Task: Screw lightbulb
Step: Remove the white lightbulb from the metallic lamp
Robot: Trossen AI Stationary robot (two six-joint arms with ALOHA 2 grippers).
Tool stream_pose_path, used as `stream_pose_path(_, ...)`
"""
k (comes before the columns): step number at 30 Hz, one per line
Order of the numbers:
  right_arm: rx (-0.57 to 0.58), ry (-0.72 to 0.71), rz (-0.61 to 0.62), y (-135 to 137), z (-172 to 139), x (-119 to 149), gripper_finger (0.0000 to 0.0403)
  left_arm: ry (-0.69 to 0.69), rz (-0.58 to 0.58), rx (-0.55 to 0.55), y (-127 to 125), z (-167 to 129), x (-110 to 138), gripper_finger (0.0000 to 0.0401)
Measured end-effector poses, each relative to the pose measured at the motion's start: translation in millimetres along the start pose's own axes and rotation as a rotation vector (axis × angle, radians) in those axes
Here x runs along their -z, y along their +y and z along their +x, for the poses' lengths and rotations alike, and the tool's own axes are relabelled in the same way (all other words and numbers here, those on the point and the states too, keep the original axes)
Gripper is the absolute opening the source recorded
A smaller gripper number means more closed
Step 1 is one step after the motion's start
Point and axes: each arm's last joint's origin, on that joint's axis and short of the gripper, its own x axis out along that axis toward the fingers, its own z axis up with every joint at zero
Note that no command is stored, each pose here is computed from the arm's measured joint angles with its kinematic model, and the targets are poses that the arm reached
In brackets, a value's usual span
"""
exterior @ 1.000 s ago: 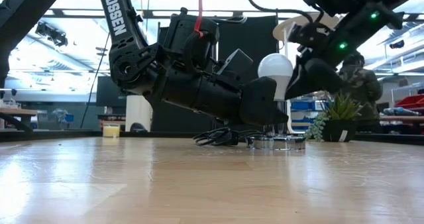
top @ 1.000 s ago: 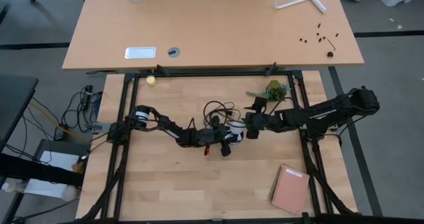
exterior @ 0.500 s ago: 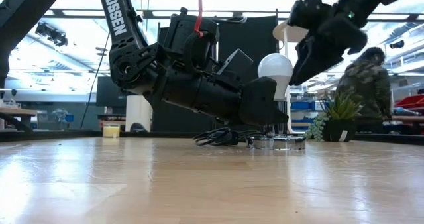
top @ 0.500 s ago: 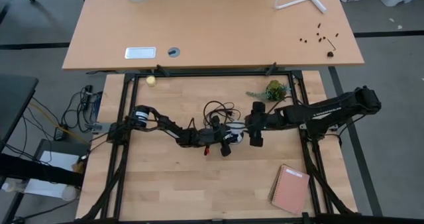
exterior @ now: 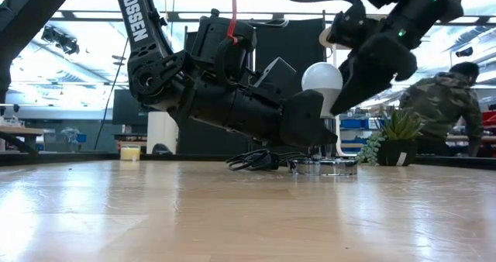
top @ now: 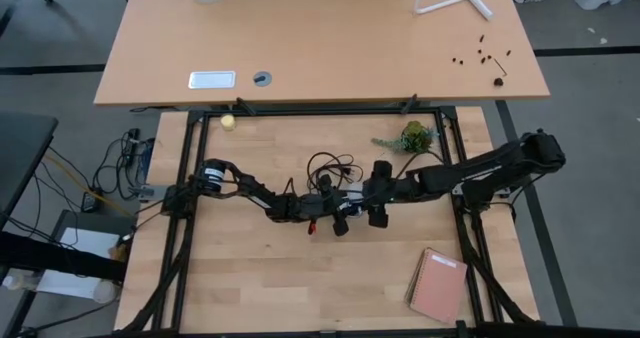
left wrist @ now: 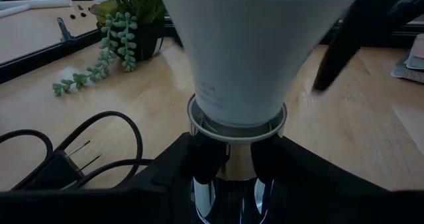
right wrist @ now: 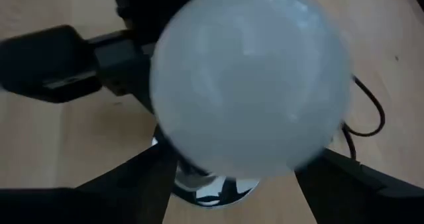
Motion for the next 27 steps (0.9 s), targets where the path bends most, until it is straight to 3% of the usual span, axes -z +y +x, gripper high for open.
stream_pose_path(5, 0.053, -0.001, -0.062, 0.7, 13.5, 0.1, 0.0298, 0.000, 0.000, 0.000, 0.0, 0.0, 0.0, 0.0177)
stream_pose_path(10, 0.110, 0.044, -0.108, -7.6, 8.0, 3.5, 0.0291, -0.001, -0.006, 0.001, 0.0, 0.0, -0.1, 0.0177)
stream_pose_path(14, 0.274, 0.088, -0.105, -18.9, -3.6, 8.4, 0.0287, 0.000, -0.001, 0.000, 0.0, 0.0, 0.0, 0.0177)
stream_pose_path(16, 0.241, 0.092, -0.109, -18.7, -9.7, 9.1, 0.0286, 0.000, -0.001, 0.000, 0.0, 0.0, 0.0, 0.0177)
stream_pose_path(21, 0.021, 0.066, -0.039, -11.8, -11.8, 6.2, 0.0286, 0.000, -0.001, 0.001, 0.0, 0.0, 0.0, 0.0177)
stream_pose_path(27, -0.020, -0.029, -0.044, -1.3, -2.1, -3.1, 0.0286, -0.001, -0.001, 0.000, 0.0, 0.0, -0.1, 0.0177)
